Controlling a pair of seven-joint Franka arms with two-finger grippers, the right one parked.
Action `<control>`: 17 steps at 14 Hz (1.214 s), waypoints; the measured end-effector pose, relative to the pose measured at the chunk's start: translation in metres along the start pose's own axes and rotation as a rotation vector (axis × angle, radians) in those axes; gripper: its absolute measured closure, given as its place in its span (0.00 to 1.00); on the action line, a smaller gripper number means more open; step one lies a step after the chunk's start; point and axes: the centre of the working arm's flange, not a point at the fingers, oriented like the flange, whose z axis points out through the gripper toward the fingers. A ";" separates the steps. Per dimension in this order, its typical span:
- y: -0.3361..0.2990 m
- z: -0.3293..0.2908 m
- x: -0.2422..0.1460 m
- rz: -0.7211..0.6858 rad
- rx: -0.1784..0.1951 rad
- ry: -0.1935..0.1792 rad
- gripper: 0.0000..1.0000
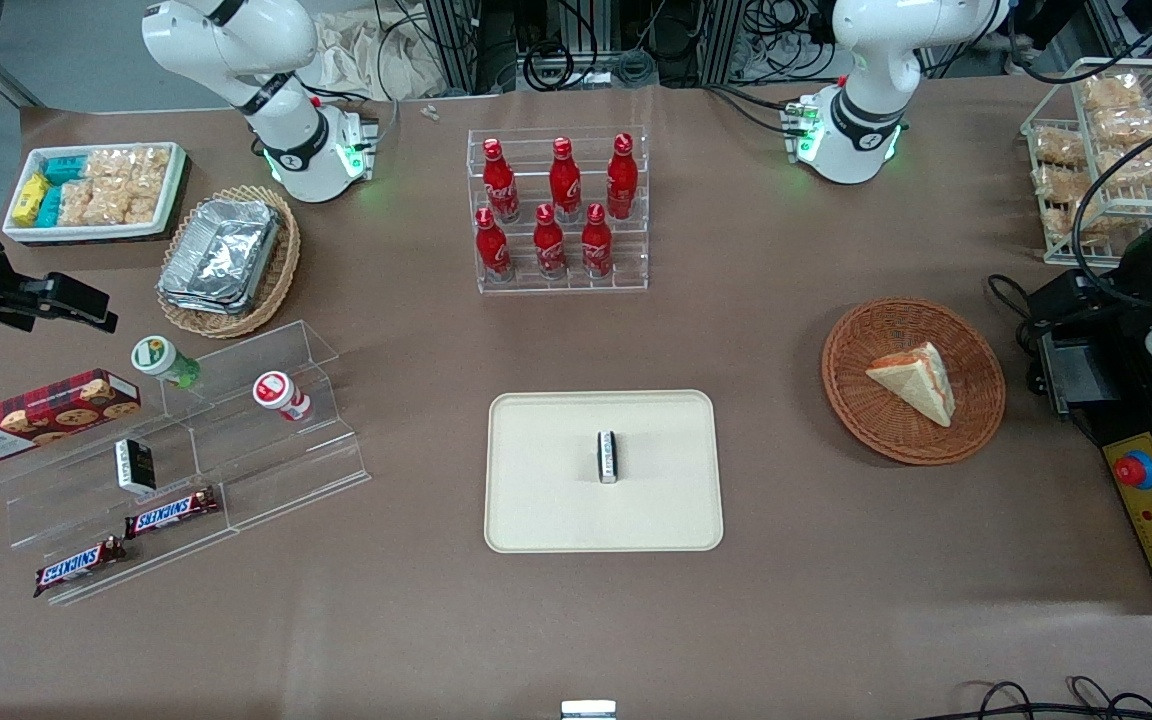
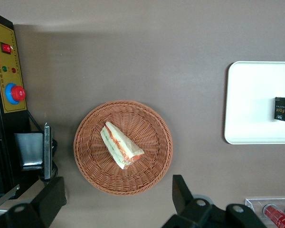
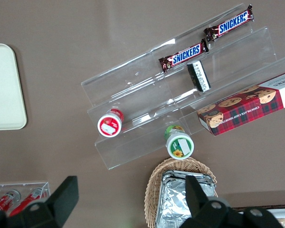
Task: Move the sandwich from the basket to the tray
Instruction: 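Move the left gripper down over the sandwich in the wicker basket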
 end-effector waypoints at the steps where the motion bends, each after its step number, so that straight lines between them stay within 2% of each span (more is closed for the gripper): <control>1: 0.000 0.000 0.000 0.000 0.000 -0.001 0.00; 4: 0.000 0.000 0.000 -0.001 0.000 -0.002 0.00; 6: -0.001 0.005 -0.002 -0.036 0.001 -0.026 0.00; 9: -0.003 0.031 -0.005 -0.201 0.010 -0.093 0.00; 11: -0.004 0.050 -0.006 -0.350 0.020 -0.110 0.00; 14: -0.003 0.083 -0.006 -0.544 0.023 -0.069 0.00; 17: 0.001 0.133 -0.027 -0.640 0.033 -0.035 0.00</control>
